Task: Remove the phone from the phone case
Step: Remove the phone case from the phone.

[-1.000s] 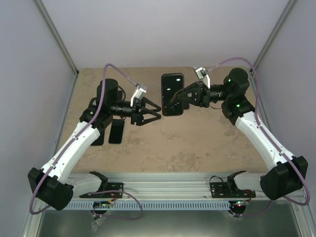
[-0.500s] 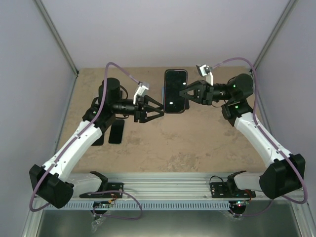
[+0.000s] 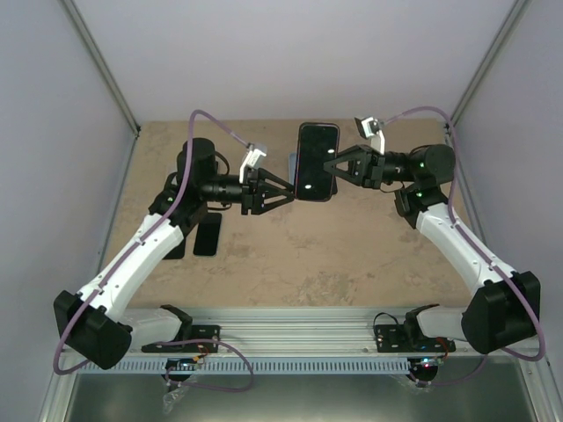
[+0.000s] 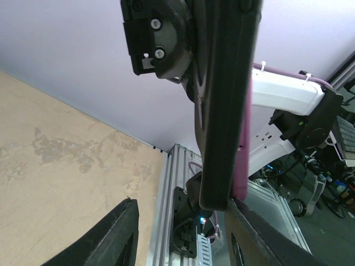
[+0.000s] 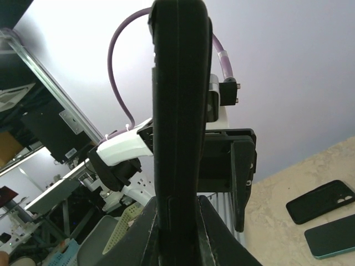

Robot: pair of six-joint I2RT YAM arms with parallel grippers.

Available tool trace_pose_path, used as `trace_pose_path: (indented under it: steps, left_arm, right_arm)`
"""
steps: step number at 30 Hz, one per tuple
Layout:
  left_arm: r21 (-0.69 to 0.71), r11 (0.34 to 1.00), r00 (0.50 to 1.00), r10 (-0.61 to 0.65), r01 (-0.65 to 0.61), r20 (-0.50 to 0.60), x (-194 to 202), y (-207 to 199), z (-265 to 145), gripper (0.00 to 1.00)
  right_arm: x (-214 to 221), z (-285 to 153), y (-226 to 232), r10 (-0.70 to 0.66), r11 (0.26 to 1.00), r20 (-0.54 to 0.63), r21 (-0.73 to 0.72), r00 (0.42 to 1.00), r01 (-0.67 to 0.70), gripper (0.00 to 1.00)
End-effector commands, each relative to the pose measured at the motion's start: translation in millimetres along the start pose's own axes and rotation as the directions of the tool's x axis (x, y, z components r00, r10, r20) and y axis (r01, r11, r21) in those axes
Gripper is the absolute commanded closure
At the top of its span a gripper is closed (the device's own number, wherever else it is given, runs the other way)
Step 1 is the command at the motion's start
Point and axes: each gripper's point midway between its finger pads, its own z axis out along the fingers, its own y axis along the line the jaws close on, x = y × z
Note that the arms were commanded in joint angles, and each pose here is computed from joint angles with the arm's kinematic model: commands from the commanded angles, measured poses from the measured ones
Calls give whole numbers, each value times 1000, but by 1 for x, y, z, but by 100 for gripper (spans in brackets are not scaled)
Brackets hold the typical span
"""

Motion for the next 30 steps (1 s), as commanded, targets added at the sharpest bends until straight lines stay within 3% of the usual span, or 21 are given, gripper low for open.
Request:
trace_pose_path:
  steps: [1, 10, 22, 30]
  left_arm:
    - [-136, 989, 997, -43, 51, 65, -11, 36, -6, 56]
    - [-195, 976, 992, -79, 98, 102, -19, 55, -8, 57]
    - [-145, 986, 988, -67, 87, 136, -41, 47, -12, 58]
    - [-97, 995, 994, 29, -18, 109, -54, 27, -14, 57]
  right_arm:
    - [2, 2, 39, -87, 993, -14, -85, 996, 86, 99]
    - [16, 8, 42, -67, 991, -50, -117, 997, 60, 100]
    - [44, 20, 35, -58, 989, -147, -142, 987, 37, 99]
    - [60, 27, 28, -88, 988, -221, -147, 971, 56, 100]
